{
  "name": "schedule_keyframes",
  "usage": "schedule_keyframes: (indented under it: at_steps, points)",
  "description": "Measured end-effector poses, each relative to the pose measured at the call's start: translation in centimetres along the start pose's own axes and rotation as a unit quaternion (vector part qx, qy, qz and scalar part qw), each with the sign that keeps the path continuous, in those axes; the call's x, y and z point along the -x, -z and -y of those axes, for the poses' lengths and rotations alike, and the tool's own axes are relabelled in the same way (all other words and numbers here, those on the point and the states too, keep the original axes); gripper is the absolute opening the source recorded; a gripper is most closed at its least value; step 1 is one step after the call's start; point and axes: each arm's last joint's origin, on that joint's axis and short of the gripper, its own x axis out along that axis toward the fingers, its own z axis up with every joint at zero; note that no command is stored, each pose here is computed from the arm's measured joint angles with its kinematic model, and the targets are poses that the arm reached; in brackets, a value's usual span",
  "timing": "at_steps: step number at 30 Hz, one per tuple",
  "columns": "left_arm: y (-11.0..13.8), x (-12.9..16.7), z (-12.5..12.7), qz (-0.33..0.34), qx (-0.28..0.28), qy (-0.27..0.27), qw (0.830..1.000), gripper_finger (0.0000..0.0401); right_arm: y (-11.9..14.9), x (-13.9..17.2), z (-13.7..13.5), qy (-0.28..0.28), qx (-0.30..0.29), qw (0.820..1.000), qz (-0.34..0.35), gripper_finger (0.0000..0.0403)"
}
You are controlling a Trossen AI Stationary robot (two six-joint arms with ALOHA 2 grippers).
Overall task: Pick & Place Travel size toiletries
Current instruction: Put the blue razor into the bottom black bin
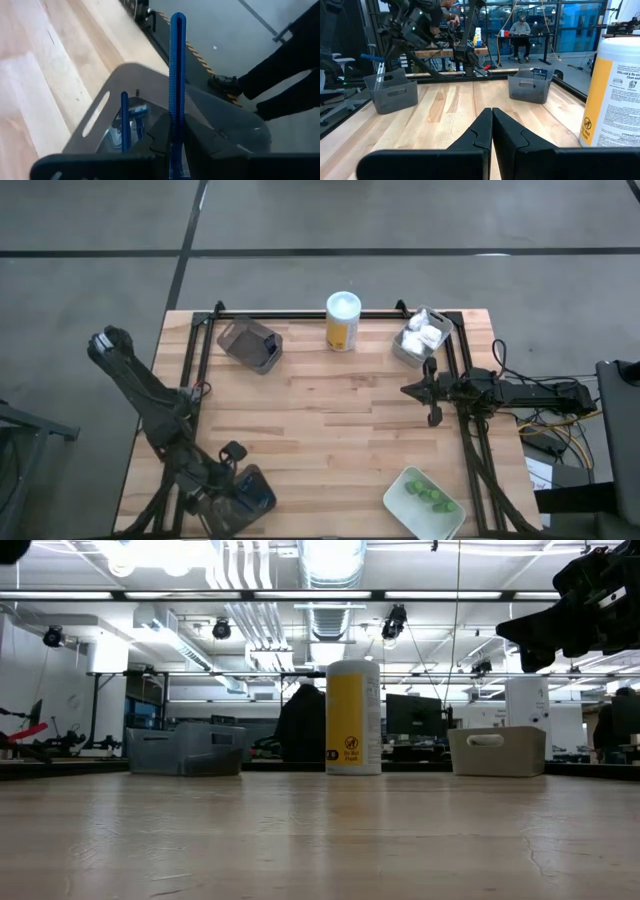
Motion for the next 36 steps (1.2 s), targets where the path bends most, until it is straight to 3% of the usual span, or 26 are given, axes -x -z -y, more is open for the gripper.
schedule_keyframes:
  at_steps: [17,29,36]
  points:
    - [6.6,-3.1,-1.9,-0.037,0.121,-0.01,0.992,0.0037,0.0,0.0,0.0,0.0,0.001,1.0,0.0,0.0008]
    - [4.9,-2.9,-1.2,0.017,0.153,0.041,0.987,0.0037,0.0,0.0,0.0,0.0,0.0,1.0,0.0,0.0008]
    - [5.4,-3.2,-1.3,0.01,0.158,0.038,0.987,0.0037,0.0,0.0,0.0,0.0,0.0,1.0,0.0,0.0008]
